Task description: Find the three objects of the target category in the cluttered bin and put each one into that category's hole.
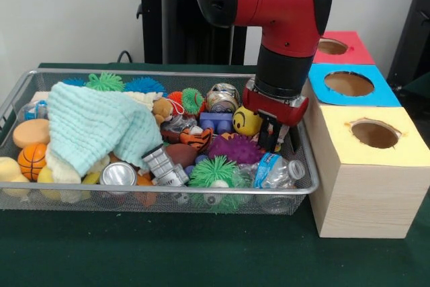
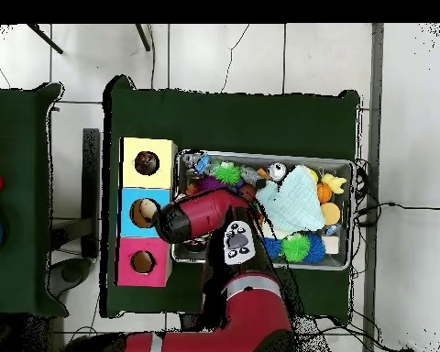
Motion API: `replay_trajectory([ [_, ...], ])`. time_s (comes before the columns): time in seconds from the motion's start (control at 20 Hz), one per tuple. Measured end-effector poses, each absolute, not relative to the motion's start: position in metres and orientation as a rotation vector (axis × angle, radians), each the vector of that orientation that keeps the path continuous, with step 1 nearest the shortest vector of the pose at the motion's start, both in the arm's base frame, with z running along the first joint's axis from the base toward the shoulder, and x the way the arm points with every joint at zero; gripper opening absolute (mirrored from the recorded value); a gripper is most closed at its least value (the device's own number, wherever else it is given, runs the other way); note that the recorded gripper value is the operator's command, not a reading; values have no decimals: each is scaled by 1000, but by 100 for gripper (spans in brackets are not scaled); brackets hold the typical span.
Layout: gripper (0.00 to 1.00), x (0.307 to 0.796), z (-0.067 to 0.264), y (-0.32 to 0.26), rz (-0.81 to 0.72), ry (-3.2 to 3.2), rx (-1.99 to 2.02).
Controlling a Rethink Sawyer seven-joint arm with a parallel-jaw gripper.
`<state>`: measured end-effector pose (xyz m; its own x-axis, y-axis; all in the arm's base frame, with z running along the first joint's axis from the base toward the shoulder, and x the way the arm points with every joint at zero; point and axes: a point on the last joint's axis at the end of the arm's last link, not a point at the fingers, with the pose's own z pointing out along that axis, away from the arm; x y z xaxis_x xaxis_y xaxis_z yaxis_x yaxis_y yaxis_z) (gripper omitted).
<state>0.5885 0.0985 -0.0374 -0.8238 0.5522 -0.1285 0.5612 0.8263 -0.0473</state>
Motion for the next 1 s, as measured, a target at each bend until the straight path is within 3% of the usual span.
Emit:
replay_trajectory([
  [0.05,100,590,-38,100,-113,2901,893],
  [1.0,100,597,-39,96,-37,2936,857],
])
